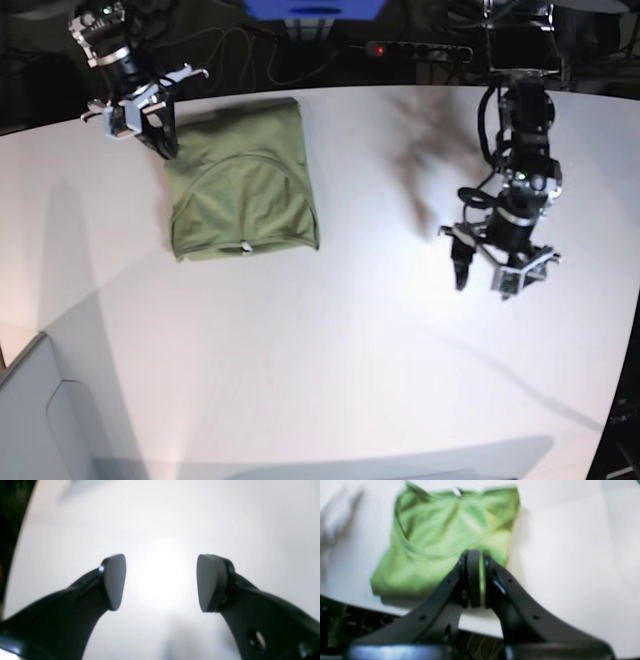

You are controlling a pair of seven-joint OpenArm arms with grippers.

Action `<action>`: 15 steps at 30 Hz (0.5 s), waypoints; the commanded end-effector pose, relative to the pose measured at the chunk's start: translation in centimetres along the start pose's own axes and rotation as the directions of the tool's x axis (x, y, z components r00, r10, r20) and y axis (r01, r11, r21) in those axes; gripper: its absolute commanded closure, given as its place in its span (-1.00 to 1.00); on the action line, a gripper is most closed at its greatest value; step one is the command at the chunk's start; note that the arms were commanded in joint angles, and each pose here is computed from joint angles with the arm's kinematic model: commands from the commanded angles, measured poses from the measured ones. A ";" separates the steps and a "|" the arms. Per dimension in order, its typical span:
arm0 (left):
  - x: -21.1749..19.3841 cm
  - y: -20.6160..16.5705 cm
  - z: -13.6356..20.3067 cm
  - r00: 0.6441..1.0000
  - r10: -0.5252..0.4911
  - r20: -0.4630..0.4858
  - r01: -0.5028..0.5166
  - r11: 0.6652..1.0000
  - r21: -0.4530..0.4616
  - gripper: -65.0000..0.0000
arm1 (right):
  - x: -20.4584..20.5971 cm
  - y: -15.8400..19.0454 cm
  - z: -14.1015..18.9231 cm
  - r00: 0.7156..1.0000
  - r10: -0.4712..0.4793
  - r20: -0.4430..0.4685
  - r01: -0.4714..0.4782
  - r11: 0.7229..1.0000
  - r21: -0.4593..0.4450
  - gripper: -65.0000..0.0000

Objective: Fold the T-shirt properly

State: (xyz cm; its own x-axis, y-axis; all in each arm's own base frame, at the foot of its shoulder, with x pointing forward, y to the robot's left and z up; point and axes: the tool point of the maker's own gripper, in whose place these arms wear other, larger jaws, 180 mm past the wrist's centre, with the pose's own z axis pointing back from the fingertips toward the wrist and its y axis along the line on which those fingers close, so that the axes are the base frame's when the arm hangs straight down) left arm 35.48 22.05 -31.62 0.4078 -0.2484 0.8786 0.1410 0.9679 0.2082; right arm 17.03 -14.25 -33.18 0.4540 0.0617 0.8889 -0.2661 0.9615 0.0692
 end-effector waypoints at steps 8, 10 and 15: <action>-4.5 4.0 4.7 0.985 0.168 -0.037 -0.164 0.983 0.086 -0.31 | 2.2 -0.2 -2.3 0.997 0.080 0.010 -0.081 0.995 0.055 1.00; -5.6 4.0 5.7 0.979 0.194 -0.058 -0.189 0.978 0.084 -0.31 | 2.1 -0.7 -2.9 0.996 0.089 0.004 -0.089 0.994 0.058 1.00; -8.0 4.5 7.5 0.963 0.252 -0.098 -0.242 0.965 0.105 -0.31 | -0.1 -1.8 -3.8 0.997 0.062 -0.044 -0.059 0.996 0.068 1.00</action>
State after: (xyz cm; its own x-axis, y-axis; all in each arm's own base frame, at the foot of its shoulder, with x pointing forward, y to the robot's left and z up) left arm 25.33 28.26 -36.05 0.5624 0.0164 0.8267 -0.0586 0.9981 0.0201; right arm 20.17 -15.20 -36.33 0.5172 0.1353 0.8451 -0.3312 0.9421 0.0519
